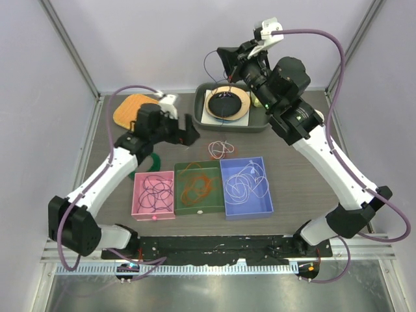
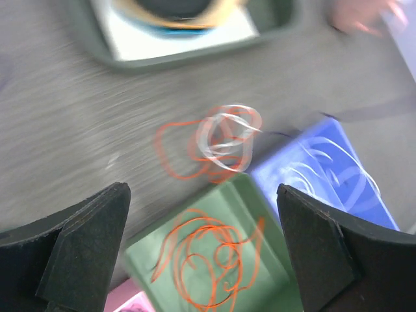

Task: Untangle the cables

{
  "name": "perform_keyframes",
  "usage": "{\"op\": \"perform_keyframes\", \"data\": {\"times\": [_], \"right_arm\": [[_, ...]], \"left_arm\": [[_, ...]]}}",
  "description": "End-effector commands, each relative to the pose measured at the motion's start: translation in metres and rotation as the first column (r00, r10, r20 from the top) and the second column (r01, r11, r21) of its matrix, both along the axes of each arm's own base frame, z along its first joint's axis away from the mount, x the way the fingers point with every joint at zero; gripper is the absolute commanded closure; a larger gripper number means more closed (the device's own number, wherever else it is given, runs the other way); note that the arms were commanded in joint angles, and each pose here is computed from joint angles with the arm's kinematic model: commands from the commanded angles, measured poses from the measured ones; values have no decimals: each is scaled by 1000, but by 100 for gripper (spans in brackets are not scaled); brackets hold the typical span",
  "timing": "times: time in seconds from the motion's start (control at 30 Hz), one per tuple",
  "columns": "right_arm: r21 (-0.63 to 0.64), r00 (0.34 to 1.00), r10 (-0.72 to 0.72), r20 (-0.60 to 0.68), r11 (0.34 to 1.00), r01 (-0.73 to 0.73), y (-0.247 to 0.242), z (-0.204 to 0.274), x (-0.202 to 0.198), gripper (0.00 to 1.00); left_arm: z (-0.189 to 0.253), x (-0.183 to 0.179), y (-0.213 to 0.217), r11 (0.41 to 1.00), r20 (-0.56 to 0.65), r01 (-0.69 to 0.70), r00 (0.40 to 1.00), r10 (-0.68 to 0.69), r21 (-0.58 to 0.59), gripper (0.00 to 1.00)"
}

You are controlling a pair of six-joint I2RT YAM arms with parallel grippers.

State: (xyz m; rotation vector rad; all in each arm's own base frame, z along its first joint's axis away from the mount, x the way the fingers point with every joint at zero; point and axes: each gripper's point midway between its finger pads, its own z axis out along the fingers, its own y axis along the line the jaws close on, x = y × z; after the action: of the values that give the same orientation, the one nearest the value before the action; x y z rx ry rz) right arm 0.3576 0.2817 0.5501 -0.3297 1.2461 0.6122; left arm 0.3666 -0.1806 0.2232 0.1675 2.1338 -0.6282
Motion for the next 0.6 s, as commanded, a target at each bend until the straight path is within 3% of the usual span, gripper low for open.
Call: {"op": "perform_keyframes", "data": {"times": [0.0,0.1,0.27,0.57], "right_arm": [[62,995,-95,-43,993,97,-10,12,15,99],[101,992,-106,-64,988,112,-11,17,18,99],[154,992,-107,-74,981,117,-13,30,19,99],[244,987,-139,-75,958,153,-17,55,26,99]], "left_arm": [[27,-21,-71,945,271,288,907,-322,156,0],[28,-15,-100,939,291,324,893,-343,111,0],[31,19,-121,966,299,257,922,-248,9,0],[9,39,-179,932,284,329,918,-277,-154,1]]}}
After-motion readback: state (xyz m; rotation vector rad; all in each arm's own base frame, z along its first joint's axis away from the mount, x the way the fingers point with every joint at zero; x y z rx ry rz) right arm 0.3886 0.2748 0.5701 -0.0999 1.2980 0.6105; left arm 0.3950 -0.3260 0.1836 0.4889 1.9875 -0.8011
